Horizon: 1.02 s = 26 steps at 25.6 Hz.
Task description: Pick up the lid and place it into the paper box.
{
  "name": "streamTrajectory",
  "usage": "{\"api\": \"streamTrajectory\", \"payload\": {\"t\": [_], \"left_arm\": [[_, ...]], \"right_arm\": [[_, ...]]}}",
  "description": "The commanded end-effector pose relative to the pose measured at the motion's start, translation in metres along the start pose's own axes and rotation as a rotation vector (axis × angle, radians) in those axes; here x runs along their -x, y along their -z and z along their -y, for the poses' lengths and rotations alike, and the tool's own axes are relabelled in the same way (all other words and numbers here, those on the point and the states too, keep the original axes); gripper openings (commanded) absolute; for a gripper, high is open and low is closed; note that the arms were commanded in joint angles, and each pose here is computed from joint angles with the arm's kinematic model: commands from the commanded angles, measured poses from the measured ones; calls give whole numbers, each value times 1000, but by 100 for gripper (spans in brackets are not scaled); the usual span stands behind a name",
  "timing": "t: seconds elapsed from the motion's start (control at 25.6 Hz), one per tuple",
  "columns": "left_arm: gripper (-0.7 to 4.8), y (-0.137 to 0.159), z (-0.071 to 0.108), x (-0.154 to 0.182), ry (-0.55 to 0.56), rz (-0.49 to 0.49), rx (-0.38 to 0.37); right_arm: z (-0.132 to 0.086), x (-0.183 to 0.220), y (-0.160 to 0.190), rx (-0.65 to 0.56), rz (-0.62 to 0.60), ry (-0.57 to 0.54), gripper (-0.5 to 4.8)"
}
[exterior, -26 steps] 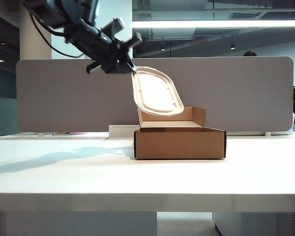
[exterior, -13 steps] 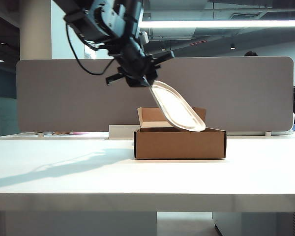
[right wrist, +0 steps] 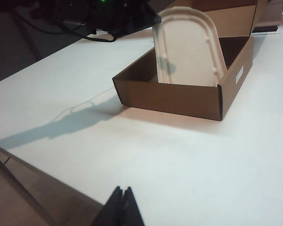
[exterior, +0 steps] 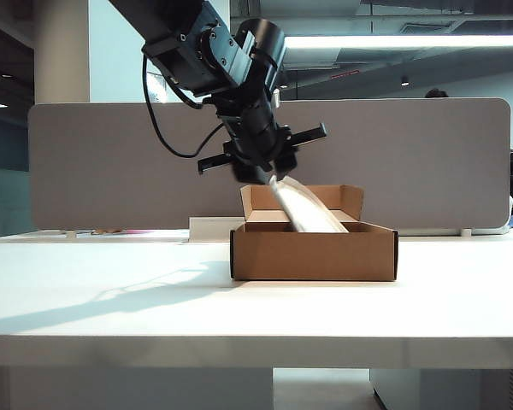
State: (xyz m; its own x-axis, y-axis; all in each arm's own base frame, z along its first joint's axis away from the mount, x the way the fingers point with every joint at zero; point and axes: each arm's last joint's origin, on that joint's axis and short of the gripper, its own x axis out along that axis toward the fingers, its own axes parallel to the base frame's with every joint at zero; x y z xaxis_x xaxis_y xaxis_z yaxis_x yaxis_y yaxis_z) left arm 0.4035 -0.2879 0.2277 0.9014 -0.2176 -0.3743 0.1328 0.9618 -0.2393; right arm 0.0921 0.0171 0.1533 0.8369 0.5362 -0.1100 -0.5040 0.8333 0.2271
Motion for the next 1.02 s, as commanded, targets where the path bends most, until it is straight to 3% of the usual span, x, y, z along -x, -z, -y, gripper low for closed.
{"api": "streamTrajectory", "payload": {"t": [0.04,0.23,0.63,0.7,0.78,1.02], "left_arm": [[135,-5,0,2,-9,-5,-3],[186,-12,1,9,-5,3,-38],[183,-66,-13,44,-16,107,-178],[134,-92,-25,67,-46,117,-260],[79,-108,-40,85,-81,99,-272],[74,-133,-76,105,-158,75,-271]], "right_arm": [[0,0,0,3,6,0,-8],[0,0,0,3,6,0,-8],[0,0,0,3,7,6,-8],[2,0,0,3,16,53,-8],[3,0,0,3,24,110,-8],[7,0,-1,11,42,220,-8]]}}
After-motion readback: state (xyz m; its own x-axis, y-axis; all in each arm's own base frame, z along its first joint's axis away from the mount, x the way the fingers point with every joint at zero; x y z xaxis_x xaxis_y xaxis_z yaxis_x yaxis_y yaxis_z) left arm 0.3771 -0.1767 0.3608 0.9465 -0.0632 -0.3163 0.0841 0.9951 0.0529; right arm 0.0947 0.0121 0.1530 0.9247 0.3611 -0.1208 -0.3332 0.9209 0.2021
